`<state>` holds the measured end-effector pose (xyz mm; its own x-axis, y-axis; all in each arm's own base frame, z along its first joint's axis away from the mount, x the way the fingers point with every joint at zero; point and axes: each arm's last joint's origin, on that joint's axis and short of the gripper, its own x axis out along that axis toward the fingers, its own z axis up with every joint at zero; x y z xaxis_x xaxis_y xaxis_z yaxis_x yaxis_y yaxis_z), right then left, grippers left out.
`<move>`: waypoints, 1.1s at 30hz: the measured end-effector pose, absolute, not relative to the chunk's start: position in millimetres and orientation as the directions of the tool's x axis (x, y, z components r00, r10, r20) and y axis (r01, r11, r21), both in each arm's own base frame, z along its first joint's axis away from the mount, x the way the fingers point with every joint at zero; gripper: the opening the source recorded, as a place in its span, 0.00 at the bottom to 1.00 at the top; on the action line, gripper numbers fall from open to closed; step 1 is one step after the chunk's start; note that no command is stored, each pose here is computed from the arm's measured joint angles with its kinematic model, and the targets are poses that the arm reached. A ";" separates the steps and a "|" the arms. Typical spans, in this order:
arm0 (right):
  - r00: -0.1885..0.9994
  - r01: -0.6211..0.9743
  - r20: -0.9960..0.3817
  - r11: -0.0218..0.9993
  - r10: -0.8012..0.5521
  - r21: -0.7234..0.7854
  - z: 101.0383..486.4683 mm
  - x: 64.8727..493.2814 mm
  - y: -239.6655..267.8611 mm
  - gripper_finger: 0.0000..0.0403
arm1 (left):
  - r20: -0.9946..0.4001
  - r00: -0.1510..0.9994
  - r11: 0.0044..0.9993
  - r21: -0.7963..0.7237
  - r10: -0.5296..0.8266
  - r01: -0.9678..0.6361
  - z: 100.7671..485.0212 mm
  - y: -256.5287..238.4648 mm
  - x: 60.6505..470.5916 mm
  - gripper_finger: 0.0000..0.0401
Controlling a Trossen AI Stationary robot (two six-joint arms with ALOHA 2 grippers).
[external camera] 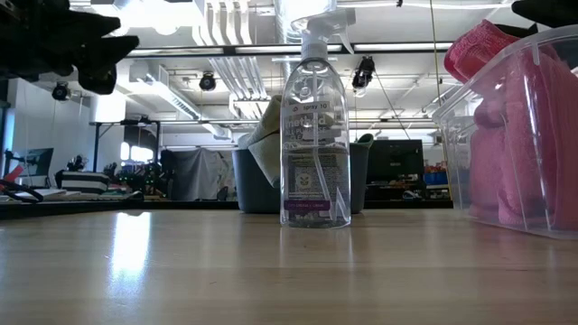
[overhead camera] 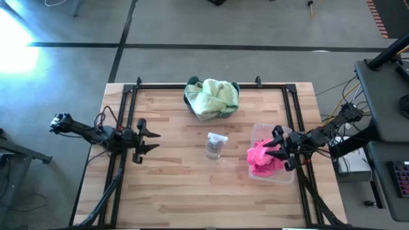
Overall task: Sort microfiber towel by color & place in baskets
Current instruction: Return to Home Position
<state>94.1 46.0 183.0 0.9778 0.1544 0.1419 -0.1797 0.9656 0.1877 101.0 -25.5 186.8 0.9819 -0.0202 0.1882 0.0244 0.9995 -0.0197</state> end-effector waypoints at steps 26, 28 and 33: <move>0.930 0.340 0.086 0.926 -0.357 0.165 174.9 94.8 -7.8 0.33 | 0.342 0.907 0.969 -0.070 0.245 -0.235 199.9 3.2 89.8 0.41; 0.917 0.372 0.087 0.914 -0.389 0.165 174.9 94.5 -11.1 0.33 | 0.342 0.894 0.957 -0.070 0.289 -0.282 199.9 7.5 89.6 0.41; 0.884 0.443 0.087 0.881 -0.460 0.166 174.9 93.3 -18.5 0.35 | 0.341 0.854 0.916 -0.070 0.393 -0.394 199.8 18.2 88.1 0.41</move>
<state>93.3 -18.5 174.9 0.8837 -0.4600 0.0867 0.4426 0.8813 0.1655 88.1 18.2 199.8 0.8537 0.3933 0.3413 -0.3942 0.9164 -0.0698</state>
